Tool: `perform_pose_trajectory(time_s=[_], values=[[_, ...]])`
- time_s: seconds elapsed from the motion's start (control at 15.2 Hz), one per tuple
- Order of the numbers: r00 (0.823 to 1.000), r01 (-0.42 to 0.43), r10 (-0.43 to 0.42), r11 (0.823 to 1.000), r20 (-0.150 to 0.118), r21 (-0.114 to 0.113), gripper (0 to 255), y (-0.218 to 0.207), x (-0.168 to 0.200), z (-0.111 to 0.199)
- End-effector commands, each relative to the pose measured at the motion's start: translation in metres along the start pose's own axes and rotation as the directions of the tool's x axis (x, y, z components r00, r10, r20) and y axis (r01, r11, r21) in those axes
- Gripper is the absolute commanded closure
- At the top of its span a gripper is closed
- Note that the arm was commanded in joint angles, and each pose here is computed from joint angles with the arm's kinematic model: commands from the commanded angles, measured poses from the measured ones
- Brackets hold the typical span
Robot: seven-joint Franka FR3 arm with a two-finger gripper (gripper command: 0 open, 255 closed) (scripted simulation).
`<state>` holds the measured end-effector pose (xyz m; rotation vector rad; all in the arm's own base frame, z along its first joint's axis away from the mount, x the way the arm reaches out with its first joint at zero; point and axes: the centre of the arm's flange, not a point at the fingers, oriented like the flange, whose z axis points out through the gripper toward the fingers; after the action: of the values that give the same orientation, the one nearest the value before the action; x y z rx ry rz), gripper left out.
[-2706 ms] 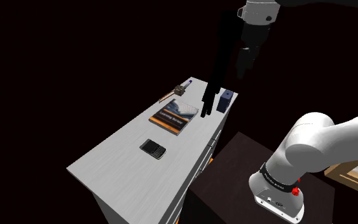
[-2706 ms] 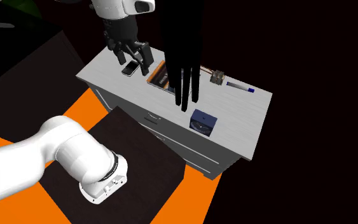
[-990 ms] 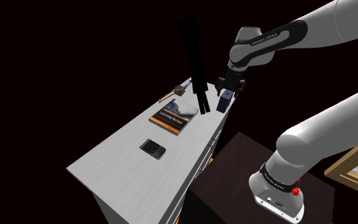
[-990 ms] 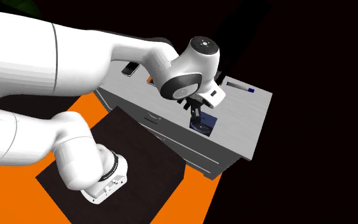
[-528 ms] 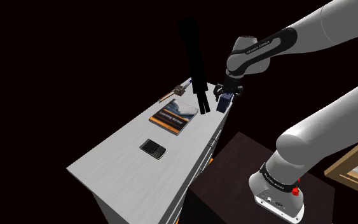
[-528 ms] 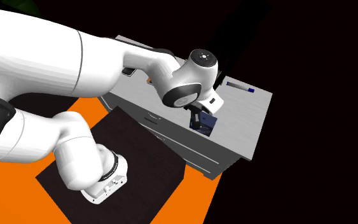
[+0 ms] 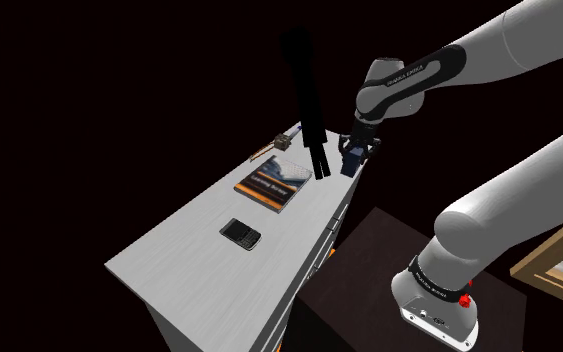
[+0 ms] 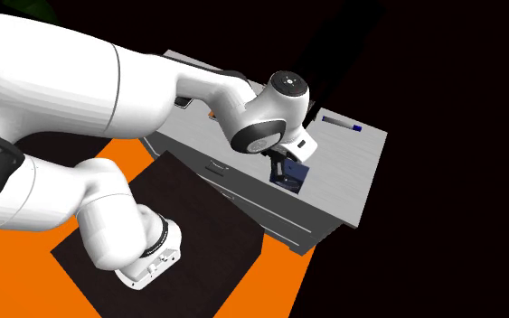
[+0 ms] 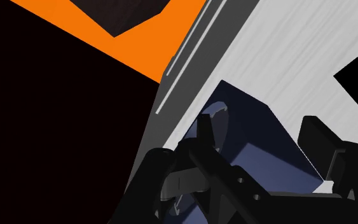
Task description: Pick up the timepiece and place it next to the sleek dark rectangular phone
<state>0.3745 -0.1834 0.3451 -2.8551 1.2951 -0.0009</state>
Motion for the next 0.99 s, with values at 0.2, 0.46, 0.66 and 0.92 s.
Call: perform_pose_trajectory(time_s=[0.2, 0.46, 0.66, 0.92], values=[[1.000, 0.000, 0.000, 1.000, 0.000, 0.000, 255, 0.000, 0.000, 0.000], [1.000, 0.000, 0.000, 1.000, 0.000, 0.000, 255, 0.000, 0.000, 0.000], [1.000, 0.000, 0.000, 1.000, 0.000, 0.000, 255, 0.000, 0.000, -0.010], [1.000, 0.000, 0.000, 1.000, 0.000, 0.000, 255, 0.000, 0.000, -0.032]])
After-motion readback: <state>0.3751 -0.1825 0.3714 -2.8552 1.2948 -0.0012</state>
